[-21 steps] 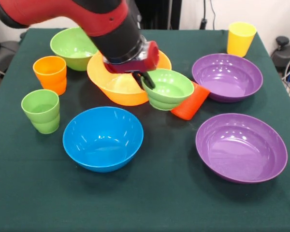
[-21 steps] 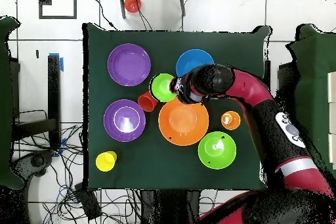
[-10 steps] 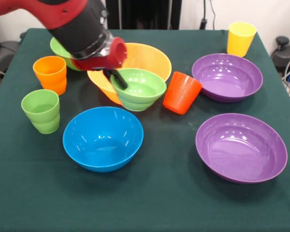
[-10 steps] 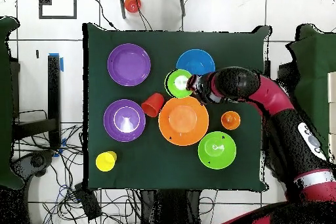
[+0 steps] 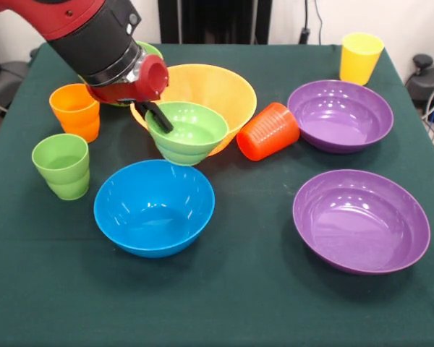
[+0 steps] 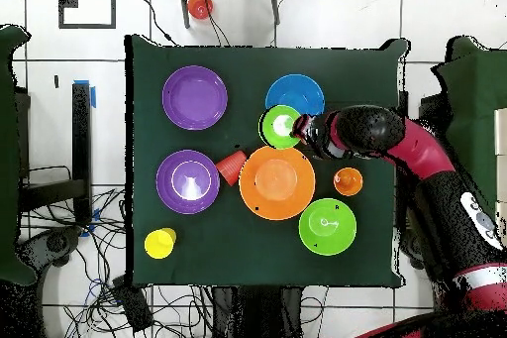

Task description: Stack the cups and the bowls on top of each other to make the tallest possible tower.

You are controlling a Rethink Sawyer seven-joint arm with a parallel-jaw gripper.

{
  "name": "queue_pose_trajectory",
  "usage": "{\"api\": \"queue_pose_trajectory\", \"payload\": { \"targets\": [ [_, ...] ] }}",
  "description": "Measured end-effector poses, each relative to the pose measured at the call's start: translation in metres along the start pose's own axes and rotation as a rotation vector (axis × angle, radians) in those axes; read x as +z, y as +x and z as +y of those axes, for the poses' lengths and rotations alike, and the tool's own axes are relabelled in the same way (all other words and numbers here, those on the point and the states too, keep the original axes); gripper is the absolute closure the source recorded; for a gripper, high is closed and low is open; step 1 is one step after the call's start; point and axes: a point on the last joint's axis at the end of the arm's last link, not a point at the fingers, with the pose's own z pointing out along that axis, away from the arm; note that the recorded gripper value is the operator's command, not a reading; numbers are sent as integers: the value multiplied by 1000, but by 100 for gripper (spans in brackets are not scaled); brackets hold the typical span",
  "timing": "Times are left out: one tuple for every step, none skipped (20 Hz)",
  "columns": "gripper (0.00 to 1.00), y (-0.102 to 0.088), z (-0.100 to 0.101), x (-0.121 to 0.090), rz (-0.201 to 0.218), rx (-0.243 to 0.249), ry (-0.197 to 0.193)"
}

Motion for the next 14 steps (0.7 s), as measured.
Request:
{"api": "queue_pose_trajectory", "payload": {
  "targets": [
    [100, 0, 0, 1, 0, -2, -1],
    [100, 1, 0, 3, 1, -3, -1],
    [100, 1, 0, 4, 0, -4, -2],
    [100, 1, 1, 5, -1, -5, -3],
    [100, 1, 1, 7, -3, -7, -5],
    [100, 0, 0, 9, -7, -9, -8],
    [100, 0, -1, 13, -19, -16, -9],
    [100, -1, -2, 15, -26, -20, -9],
    [100, -1, -2, 17, -32, -24, -10],
    [100, -2, -3, 19, -38, -27, -10],
    [100, -4, -4, 23, -50, -31, -12],
    [100, -5, -5, 24, -57, -33, -12],
    [100, -7, -5, 27, -68, -35, -14],
    [100, -10, -5, 30, -79, -37, -17]
  ]
}}
